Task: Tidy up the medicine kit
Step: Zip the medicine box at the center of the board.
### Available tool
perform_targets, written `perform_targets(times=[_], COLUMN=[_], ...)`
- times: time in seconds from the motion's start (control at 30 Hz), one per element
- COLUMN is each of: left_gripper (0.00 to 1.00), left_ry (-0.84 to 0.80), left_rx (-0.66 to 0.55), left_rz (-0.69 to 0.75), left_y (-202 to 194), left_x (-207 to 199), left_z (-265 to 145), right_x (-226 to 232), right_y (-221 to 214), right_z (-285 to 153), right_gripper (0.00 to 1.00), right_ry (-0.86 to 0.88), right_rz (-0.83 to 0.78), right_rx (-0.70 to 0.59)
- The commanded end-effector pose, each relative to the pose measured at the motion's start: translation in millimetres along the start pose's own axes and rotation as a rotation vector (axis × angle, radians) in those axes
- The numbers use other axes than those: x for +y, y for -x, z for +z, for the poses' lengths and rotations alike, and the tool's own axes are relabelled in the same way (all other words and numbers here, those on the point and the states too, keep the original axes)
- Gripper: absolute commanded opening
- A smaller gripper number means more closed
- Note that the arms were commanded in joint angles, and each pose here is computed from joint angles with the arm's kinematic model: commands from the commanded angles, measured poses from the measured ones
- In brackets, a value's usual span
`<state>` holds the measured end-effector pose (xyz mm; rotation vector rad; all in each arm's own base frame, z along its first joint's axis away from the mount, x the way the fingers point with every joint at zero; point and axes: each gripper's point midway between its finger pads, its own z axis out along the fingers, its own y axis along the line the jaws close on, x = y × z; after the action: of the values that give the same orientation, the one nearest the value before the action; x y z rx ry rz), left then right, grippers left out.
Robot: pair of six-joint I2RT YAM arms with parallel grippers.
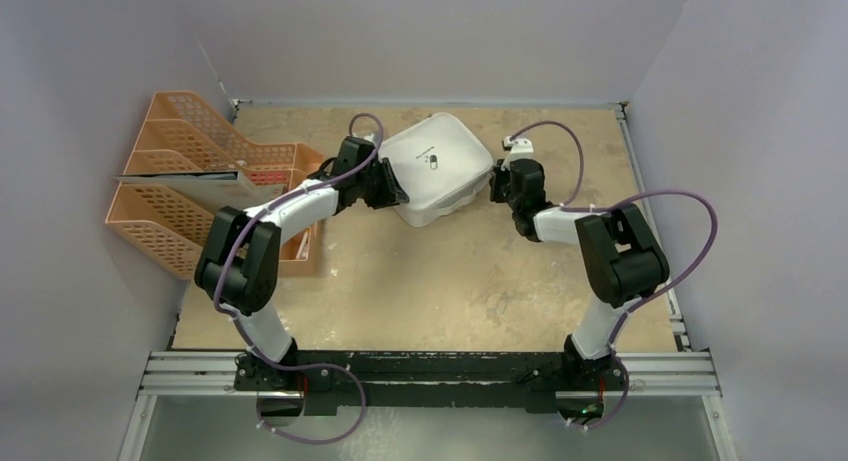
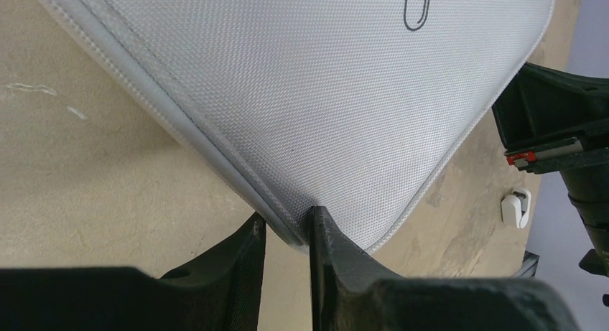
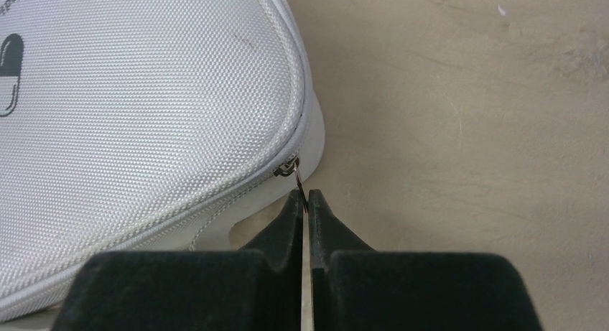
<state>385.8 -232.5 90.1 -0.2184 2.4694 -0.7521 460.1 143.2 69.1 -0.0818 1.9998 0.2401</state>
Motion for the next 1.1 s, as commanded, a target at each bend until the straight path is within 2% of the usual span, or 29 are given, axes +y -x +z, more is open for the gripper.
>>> perform_targets(times=[0.0, 0.3, 0.37, 0.53, 0.7, 0.87, 1.07], left_gripper=[0.20, 0.21, 0.23, 0.35, 0.45, 0.47, 0.49], left_ry=[0.246, 0.263, 0.260, 0.175, 0.026, -0.104, -0.203], left_rx=[0.104, -0.016, -0.017, -0.133, -0.194, -0.118, -0.036], left_rz=[0.058, 0.131, 0.140, 0.166, 0.140, 0.089, -0.010], left_y=[-24.0, 58.0, 75.0, 115.2, 101.6, 53.9, 10.0], left_x=[70.1, 59.4, 50.5, 8.5, -29.4, -53.6, -64.1], left_z=[-17.5, -10.8, -9.5, -40.8, -82.1, -84.3, -76.4], right_x=[-23.9, 16.6, 38.1, 89.5, 119.5, 142.5, 141.2], right_y=[12.3, -37.4, -44.3, -55.4, -59.2, -59.0, -57.8], right_z=[-23.3, -68.5, -78.0, -97.6, -111.6, -121.7, -127.8], right_gripper=[0.00, 0.00, 0.00, 0.00, 0.00, 0.00, 0.00], right_ry=[-0.088, 0.023, 0.061, 0.149, 0.192, 0.224, 0.198], right_rz=[0.081, 0.147, 0.131, 0.134, 0.162, 0.176, 0.187], right_rx=[-0.055, 0.059, 0.063, 0.098, 0.096, 0.082, 0.067])
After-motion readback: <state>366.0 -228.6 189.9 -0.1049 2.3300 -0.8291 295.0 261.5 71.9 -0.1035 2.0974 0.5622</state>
